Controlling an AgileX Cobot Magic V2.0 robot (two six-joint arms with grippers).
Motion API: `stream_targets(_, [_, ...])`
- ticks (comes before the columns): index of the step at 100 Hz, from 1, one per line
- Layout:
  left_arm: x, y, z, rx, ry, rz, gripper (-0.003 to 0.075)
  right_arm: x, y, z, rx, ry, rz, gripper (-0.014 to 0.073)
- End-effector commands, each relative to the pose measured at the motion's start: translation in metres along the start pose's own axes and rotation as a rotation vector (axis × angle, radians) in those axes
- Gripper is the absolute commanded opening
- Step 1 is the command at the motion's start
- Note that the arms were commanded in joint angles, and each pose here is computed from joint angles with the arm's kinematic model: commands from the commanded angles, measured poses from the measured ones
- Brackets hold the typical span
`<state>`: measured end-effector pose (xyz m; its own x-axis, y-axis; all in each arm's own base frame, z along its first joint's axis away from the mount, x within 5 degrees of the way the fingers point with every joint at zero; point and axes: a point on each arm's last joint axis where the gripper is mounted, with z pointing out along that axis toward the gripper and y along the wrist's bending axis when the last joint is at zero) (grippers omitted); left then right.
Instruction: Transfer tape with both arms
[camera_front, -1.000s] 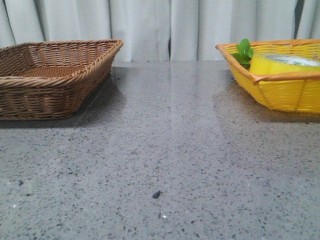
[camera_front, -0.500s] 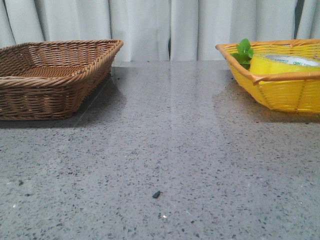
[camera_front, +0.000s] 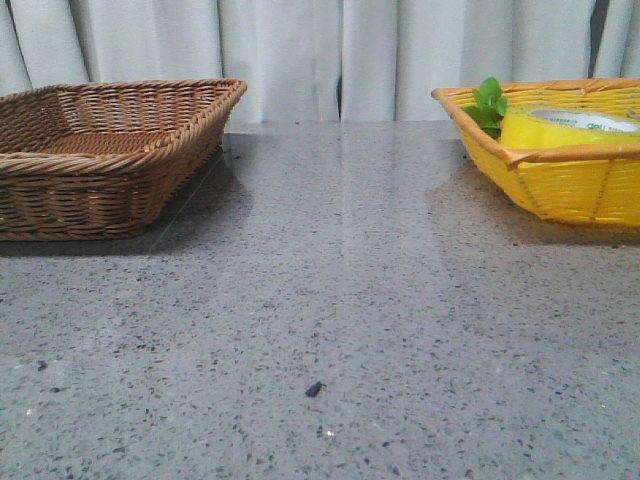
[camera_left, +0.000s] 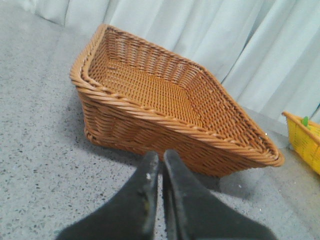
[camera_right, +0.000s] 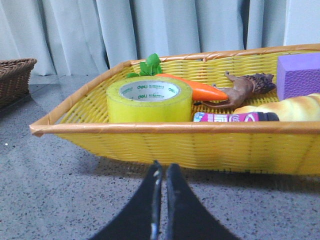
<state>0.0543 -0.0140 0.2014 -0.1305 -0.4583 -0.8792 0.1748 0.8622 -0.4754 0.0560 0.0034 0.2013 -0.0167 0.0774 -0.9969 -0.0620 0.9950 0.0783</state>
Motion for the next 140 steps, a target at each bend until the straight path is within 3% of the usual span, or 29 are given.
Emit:
stream_targets(1, [-0.0064, 0.0002, -0.0023, 0.015, -0.105, -0.025, -0.0021, -0.002, 0.0002, -0.0009, -0.007, -0.087, 0.029, -0.0066])
stream_targets(98, [-0.0046, 0.0003, -0.0021, 0.014, -0.085, -0.025, -0.0021, -0.0011, 0.0002, -0.0009, -0.008, -0.077, 0.056, -0.0066])
stream_targets(113, [-0.0046, 0.0002, -0.0021, 0.015, -0.084, -0.04, -0.0021, -0.0013, 0.0003, -0.0009, -0.012, -0.078, 0.121, -0.0066])
stream_targets(140, [-0.0047, 0.0002, -0.0021, 0.016, -0.086, -0.04, -0.0021, -0.0016, 0.0003, -0.0009, -0.012, -0.081, 0.126, -0.0066])
